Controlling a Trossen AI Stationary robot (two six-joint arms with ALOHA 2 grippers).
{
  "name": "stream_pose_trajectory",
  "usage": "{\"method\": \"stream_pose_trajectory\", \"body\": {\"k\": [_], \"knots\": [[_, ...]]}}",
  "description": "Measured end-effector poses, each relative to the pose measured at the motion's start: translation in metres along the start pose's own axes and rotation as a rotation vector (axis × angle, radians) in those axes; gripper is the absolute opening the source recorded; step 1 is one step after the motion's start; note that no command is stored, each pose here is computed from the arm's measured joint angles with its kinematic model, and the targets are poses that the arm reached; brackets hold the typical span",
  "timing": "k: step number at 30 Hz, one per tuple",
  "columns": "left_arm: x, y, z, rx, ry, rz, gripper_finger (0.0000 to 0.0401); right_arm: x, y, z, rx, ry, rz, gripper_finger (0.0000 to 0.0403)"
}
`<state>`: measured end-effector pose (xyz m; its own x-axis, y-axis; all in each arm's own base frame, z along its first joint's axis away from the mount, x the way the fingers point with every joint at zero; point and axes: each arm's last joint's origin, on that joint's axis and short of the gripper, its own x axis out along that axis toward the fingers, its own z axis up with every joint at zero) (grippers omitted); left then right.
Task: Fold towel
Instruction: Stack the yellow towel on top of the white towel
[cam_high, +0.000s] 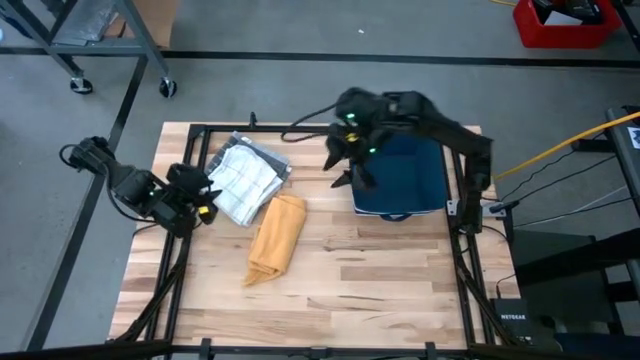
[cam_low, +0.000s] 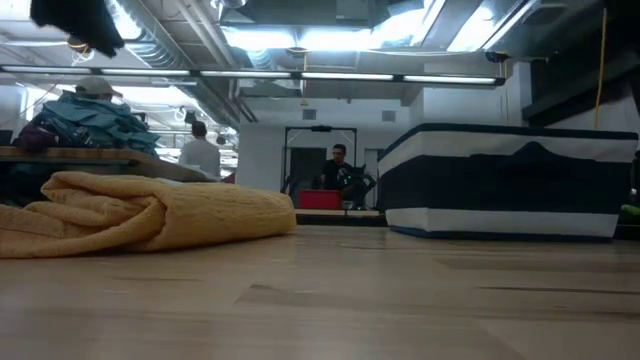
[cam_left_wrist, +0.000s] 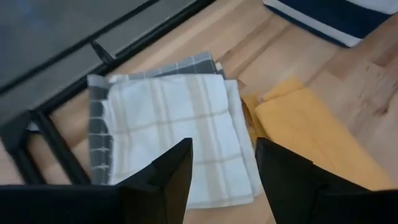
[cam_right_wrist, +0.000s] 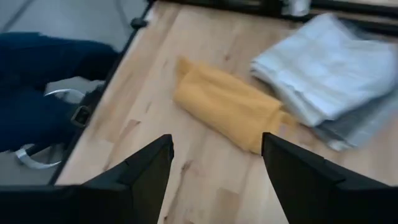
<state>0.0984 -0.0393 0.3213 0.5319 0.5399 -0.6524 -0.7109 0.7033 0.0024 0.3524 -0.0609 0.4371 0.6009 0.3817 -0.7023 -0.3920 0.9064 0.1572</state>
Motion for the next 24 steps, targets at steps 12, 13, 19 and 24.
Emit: {"method": "stream_pose_trajectory", "body": {"k": [12,13,19,24], "knots": [[0.032,-0.012,-0.034,0.001,-0.024,-0.071,0.0169,-0.097,0.057,-0.014,0.054,-0.109,-0.337,0.0255],[0.034,-0.013,-0.035,0.003,-0.027,-0.078,0.0169,-0.101,0.061,-0.018,0.055,-0.106,-0.339,0.0255],[0.038,-0.017,-0.039,-0.010,-0.034,-0.098,0.0169,-0.111,0.076,-0.044,0.095,-0.079,-0.385,0.0255],[0.038,-0.017,-0.039,-0.007,-0.034,-0.097,0.0169,-0.100,0.080,-0.078,0.137,-0.136,-0.442,0.0255]]}}
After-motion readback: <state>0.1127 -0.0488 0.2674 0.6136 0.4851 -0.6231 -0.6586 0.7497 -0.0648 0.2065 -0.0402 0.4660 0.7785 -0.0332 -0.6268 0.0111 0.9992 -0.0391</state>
